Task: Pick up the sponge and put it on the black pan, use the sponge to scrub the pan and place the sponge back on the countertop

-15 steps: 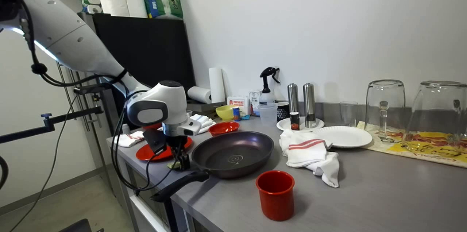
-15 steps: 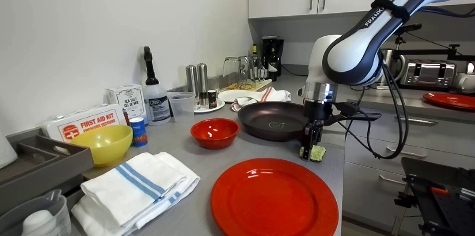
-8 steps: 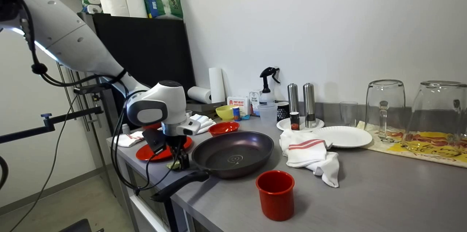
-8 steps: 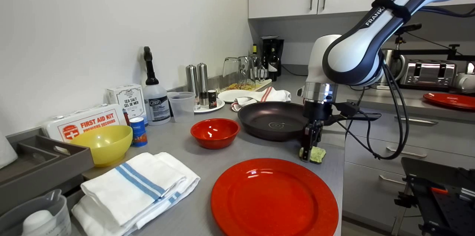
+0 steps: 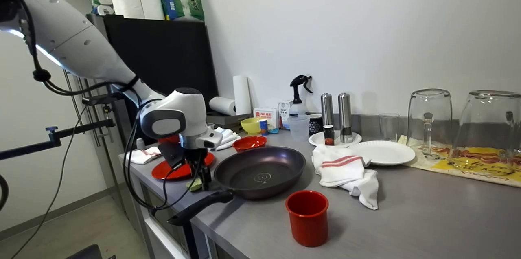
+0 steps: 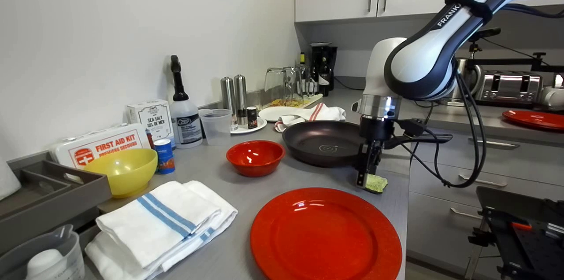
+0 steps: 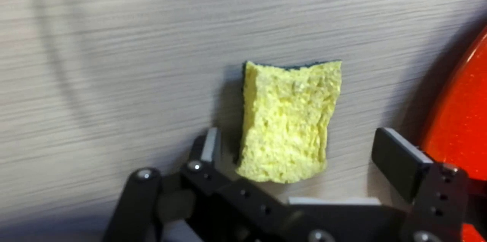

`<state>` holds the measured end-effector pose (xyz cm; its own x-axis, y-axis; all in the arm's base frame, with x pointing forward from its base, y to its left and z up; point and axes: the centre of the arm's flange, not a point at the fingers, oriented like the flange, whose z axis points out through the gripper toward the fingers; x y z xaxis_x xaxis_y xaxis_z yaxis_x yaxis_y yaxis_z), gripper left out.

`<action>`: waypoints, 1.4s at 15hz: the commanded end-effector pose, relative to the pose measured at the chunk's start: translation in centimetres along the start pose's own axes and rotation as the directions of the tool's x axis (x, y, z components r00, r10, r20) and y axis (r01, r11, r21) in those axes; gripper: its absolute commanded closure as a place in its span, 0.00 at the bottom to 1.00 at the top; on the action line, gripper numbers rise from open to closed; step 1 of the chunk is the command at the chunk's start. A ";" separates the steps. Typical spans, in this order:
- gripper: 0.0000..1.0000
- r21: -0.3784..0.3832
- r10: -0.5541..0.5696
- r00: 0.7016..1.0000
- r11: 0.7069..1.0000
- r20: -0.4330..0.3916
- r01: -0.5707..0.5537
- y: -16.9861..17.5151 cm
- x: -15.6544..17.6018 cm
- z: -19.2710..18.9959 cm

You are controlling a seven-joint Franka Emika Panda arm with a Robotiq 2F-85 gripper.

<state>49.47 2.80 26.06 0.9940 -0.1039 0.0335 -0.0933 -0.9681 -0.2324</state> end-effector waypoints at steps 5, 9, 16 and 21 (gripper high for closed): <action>0.00 -0.059 -0.048 0.997 0.997 -0.064 0.044 -1.3 -0.3 -4.7; 0.00 -0.136 -0.077 0.989 0.989 -0.124 0.060 -1.2 0.1 -7.3; 0.00 -0.266 0.047 0.965 0.957 -0.258 -0.118 4.5 2.8 -10.4; 0.00 -0.258 0.173 0.936 0.931 -0.306 -0.257 7.1 3.9 -11.3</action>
<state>51.06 -6.83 35.38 0.9226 -0.2755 0.2700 -0.2916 -0.9563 0.0207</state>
